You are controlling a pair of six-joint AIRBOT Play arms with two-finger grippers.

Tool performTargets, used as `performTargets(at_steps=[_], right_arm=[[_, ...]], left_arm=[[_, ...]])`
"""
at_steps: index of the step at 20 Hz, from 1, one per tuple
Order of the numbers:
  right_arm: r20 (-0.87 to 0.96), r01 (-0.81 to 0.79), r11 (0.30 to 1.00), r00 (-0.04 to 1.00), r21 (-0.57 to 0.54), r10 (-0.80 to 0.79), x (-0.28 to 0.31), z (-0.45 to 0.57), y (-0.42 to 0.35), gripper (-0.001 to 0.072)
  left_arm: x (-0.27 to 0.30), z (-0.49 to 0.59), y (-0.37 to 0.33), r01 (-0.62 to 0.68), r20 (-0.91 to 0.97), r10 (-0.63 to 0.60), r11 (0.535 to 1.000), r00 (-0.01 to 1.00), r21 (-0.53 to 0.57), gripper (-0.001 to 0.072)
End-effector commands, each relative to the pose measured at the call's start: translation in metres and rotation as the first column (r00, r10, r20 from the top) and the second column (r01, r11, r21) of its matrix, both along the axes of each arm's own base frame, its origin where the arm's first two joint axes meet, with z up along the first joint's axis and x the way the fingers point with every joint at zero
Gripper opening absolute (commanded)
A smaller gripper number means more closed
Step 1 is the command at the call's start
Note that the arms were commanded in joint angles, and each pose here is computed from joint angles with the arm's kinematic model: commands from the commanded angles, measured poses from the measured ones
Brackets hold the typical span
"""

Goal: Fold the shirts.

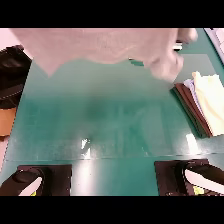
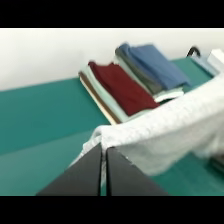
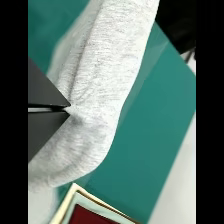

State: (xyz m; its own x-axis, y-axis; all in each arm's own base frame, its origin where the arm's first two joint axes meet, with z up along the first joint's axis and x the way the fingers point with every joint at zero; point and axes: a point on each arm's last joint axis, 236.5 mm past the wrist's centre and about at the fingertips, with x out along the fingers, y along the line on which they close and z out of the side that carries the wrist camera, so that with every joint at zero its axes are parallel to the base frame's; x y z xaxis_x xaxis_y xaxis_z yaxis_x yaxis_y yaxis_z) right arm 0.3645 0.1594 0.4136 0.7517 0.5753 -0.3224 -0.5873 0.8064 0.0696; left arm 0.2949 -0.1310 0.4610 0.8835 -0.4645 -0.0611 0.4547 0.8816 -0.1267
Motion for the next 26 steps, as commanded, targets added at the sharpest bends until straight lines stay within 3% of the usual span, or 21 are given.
performTargets(at_steps=[1,3,6,9,12,15,21,23,24,26], right_arm=[[0.090,0.009,0.999,0.996,0.032,-0.011,-0.048,0.038,-0.007,0.0011],[0.039,0.017,0.999,0.999,0.050,-0.019,-0.051,0.023,-0.007,0.0010],[-0.175,0.032,0.999,0.984,0.044,-0.023,-0.036,-0.048,-0.004,0.0011],[-0.436,0.035,0.999,0.899,0.008,-0.028,-0.022,-0.151,0.001,0.0011],[-0.664,-0.007,0.999,0.747,-0.038,-0.020,-0.027,-0.261,0.014,0.0011],[-0.769,-0.055,0.997,0.640,-0.061,-0.012,-0.036,-0.339,0.039,0.0011],[-0.795,-0.131,0.989,0.606,-0.074,0.021,-0.046,-0.377,0.076,0.0018],[-0.779,-0.141,0.987,0.627,-0.074,0.031,-0.048,-0.367,0.074,0.0290],[-0.762,-0.132,0.989,0.647,-0.068,0.034,-0.047,-0.356,0.071,0.0342],[-0.716,-0.092,0.994,0.698,-0.055,0.025,-0.043,-0.330,0.057,0.0342]], left_arm=[[-0.034,0.018,0.009,-0.001,0.044,0.000,1.000,0.999,0.009,0.0021],[-0.021,-0.011,0.006,0.002,-0.047,0.000,0.999,0.999,0.050,0.0021],[0.012,-0.101,-0.005,0.047,-0.312,-0.003,0.990,0.950,0.135,0.0021],[0.036,-0.218,-0.012,0.110,-0.583,0.025,0.975,0.812,0.195,0.0022],[0.043,-0.335,-0.012,0.161,-0.768,0.075,0.960,0.636,0.227,0.0022],[0.050,-0.407,-0.010,0.196,-0.813,0.105,0.946,0.573,0.260,0.0021],[0.069,-0.424,0.002,0.170,-0.782,0.163,0.930,0.601,0.324,0.0022],[0.072,-0.419,0.013,0.172,-0.761,0.203,0.908,0.616,0.381,0.0022],[0.074,-0.413,0.019,0.171,-0.749,0.222,0.897,0.624,0.408,0.0022],[0.079,-0.402,0.022,0.163,-0.730,0.234,0.889,0.642,0.428,0.0022]])
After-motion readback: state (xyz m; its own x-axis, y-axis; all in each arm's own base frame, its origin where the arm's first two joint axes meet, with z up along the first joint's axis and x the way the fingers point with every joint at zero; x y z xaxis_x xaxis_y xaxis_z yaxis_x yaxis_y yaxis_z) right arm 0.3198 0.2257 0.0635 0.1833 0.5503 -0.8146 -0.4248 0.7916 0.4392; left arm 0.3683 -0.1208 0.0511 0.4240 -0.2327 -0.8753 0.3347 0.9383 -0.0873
